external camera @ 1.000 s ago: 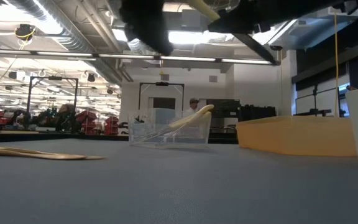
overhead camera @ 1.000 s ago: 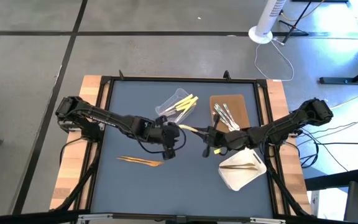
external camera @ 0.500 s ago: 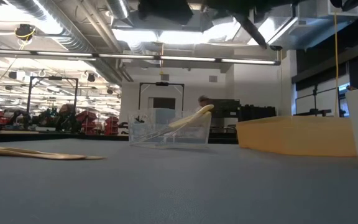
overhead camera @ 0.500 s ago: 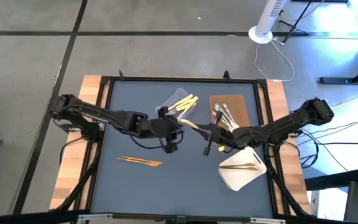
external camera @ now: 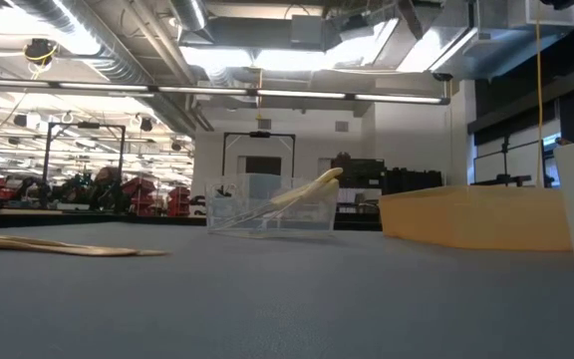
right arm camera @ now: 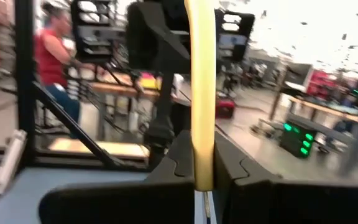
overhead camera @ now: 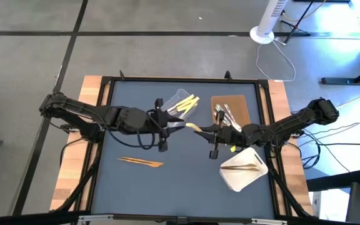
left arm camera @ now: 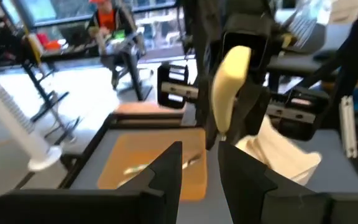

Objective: Sort silverware by color (type)
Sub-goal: Put the yellow knife into the transparent bin

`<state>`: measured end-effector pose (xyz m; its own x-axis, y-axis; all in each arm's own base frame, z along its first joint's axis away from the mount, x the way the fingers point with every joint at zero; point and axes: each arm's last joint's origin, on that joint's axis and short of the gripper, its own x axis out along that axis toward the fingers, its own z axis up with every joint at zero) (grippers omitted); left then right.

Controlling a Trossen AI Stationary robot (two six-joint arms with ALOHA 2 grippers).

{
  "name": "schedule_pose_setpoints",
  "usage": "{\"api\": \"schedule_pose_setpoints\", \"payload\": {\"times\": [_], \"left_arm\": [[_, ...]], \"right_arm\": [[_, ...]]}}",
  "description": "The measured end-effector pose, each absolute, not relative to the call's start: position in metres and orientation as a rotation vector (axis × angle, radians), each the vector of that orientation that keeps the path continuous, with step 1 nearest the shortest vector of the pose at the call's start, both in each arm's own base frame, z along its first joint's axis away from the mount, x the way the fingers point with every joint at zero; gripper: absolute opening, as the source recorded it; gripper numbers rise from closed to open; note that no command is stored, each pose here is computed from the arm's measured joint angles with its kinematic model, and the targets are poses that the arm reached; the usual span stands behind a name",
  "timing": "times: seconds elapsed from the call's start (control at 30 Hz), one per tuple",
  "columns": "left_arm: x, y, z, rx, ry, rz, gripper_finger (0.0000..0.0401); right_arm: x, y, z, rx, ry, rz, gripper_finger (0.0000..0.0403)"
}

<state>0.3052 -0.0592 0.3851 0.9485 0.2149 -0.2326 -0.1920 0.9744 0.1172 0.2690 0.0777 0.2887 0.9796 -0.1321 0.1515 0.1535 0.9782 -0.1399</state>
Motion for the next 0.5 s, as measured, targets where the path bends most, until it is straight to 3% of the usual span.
{"api": "schedule_pose_setpoints", "payload": {"times": [0.5], "left_arm": [[0.321, -0.062, 0.397, 0.131, 0.047, 0.093, 0.0097]], "right_arm": [[0.266, 0.078, 0.301, -0.165, -0.271, -0.109, 0.0005]]}}
